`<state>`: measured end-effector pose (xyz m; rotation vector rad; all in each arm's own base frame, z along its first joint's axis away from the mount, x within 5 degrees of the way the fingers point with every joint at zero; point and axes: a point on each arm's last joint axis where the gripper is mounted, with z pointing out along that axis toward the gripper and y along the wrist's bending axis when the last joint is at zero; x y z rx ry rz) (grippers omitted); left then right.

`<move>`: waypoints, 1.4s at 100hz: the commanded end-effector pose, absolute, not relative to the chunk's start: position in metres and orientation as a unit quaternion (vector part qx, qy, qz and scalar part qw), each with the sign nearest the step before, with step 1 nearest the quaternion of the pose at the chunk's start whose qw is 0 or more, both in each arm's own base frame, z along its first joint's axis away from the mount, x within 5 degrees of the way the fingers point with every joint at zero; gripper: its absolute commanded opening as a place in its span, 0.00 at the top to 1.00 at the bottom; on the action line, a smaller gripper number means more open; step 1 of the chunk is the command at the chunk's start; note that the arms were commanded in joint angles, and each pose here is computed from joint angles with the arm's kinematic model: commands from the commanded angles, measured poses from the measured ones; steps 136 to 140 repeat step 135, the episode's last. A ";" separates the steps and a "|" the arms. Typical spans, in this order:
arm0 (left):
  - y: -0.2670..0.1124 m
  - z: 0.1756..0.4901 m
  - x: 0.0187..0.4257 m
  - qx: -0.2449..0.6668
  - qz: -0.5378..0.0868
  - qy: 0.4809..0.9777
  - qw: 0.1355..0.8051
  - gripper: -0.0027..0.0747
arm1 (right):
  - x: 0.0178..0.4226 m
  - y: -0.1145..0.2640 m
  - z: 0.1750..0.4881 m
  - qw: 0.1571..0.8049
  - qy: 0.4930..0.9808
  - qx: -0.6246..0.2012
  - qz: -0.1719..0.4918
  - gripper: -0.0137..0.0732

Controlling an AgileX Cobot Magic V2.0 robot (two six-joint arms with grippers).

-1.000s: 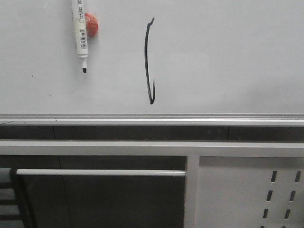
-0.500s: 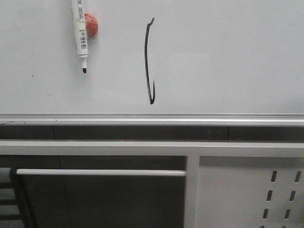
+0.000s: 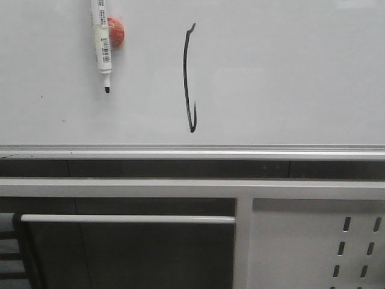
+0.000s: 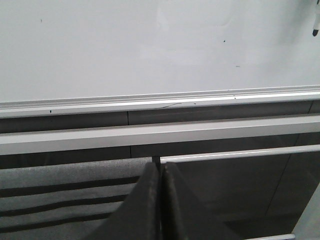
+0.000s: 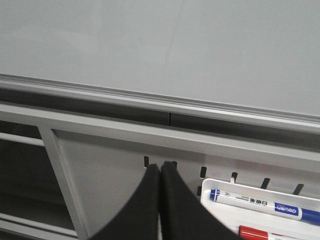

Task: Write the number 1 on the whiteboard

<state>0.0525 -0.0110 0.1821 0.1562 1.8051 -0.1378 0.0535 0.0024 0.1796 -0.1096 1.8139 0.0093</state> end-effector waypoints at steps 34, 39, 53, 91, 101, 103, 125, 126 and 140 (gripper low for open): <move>-0.011 0.181 0.053 0.056 -0.067 0.765 0.638 0.99 | 0.054 0.001 0.173 0.620 0.784 -0.018 0.014 0.93; -0.011 0.181 0.053 0.056 -0.067 0.765 0.638 0.99 | 0.054 0.001 0.173 0.620 0.784 -0.019 0.013 0.93; -0.011 0.181 0.053 0.056 -0.067 0.765 0.638 0.99 | 0.054 0.001 0.174 0.621 0.784 -0.019 0.013 0.93; -0.011 0.181 0.053 0.056 -0.067 0.765 0.638 0.99 | 0.054 0.001 0.174 0.621 0.784 -0.019 0.013 0.93; -0.011 0.181 0.053 0.056 -0.067 0.765 0.638 0.99 | 0.054 0.001 0.174 0.621 0.784 -0.019 0.013 0.93; -0.011 0.181 0.053 0.056 -0.067 0.765 0.638 0.99 | 0.054 0.001 0.174 0.621 0.784 -0.019 0.013 0.93; -0.011 0.181 0.053 0.056 -0.067 0.765 0.638 0.99 | 0.054 0.001 0.174 0.621 0.784 -0.019 0.013 0.93; -0.011 0.181 0.053 0.056 -0.067 0.765 0.638 0.99 | 0.054 0.001 0.174 0.621 0.784 -0.019 0.013 0.93; -0.011 0.181 0.053 0.056 -0.067 0.765 0.638 0.99 | 0.054 0.001 0.174 0.621 0.784 -0.019 0.013 0.93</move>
